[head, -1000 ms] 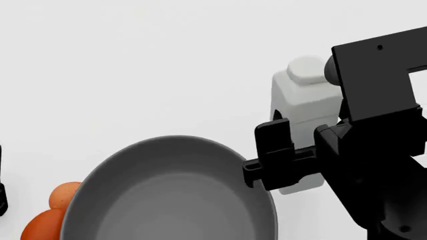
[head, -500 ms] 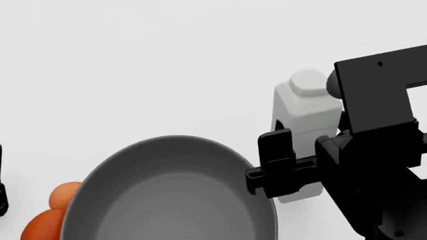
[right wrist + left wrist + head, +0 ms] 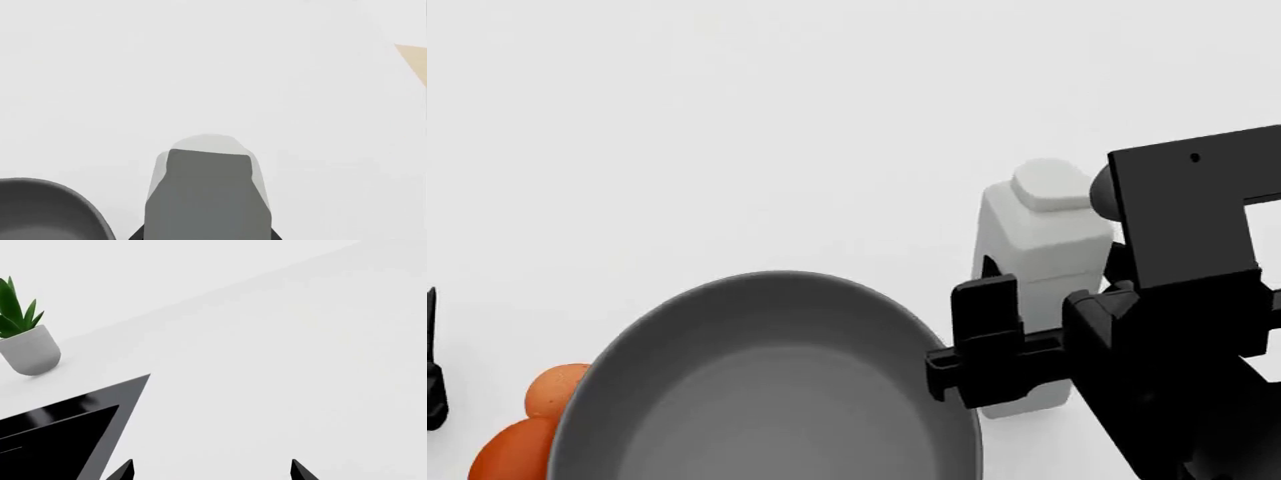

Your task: Place the eggs and milk next to the bowl.

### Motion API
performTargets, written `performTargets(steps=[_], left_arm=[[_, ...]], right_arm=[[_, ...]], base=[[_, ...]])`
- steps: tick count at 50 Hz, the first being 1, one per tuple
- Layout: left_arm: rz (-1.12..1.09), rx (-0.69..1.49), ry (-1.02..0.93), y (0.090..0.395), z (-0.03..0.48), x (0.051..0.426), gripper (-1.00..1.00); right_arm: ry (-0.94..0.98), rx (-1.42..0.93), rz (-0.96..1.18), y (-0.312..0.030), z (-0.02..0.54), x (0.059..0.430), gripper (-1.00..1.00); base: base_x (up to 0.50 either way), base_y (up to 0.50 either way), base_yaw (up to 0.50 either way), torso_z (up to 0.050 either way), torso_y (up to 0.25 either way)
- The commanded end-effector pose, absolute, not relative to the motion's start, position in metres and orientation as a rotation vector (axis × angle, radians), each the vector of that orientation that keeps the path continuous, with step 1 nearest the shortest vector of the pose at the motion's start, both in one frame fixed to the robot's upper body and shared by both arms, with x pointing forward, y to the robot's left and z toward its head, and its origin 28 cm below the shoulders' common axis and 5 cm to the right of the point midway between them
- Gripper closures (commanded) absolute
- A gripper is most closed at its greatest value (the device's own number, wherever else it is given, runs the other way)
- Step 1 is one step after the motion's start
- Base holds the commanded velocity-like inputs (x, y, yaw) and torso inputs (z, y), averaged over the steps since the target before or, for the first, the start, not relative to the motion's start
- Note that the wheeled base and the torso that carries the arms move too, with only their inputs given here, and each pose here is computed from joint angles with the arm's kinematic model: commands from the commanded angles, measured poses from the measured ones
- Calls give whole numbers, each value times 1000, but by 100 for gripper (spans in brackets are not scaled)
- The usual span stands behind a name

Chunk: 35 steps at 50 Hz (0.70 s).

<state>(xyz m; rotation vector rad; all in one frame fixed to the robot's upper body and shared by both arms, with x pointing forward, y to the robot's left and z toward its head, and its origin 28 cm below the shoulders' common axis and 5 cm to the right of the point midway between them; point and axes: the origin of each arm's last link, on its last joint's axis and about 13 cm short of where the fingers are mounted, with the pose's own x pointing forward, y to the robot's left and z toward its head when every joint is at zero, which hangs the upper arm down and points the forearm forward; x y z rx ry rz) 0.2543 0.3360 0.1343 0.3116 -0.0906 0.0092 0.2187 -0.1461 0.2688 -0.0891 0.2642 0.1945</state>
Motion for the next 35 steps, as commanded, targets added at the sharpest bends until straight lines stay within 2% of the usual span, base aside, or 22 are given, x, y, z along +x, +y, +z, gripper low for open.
performTargets(steps=[1, 12, 13, 35], left_arm=[[-7, 311, -92, 335, 132, 254, -100], [-6, 313, -91, 335, 132, 254, -100], [-6, 314, -91, 336, 132, 253, -100], [-6, 312, -100, 337, 135, 251, -100]], right_arm=[[234, -65, 214, -146, 266, 221, 100], [241, -65, 219, -146, 266, 223, 100], [241, -65, 221, -146, 266, 222, -100], [207, -70, 244, -143, 282, 213, -100]], base=[[0, 0, 0, 0, 0], [2, 0, 0, 0, 0], [12, 0, 1, 0, 0], [0, 0, 0, 0, -1]])
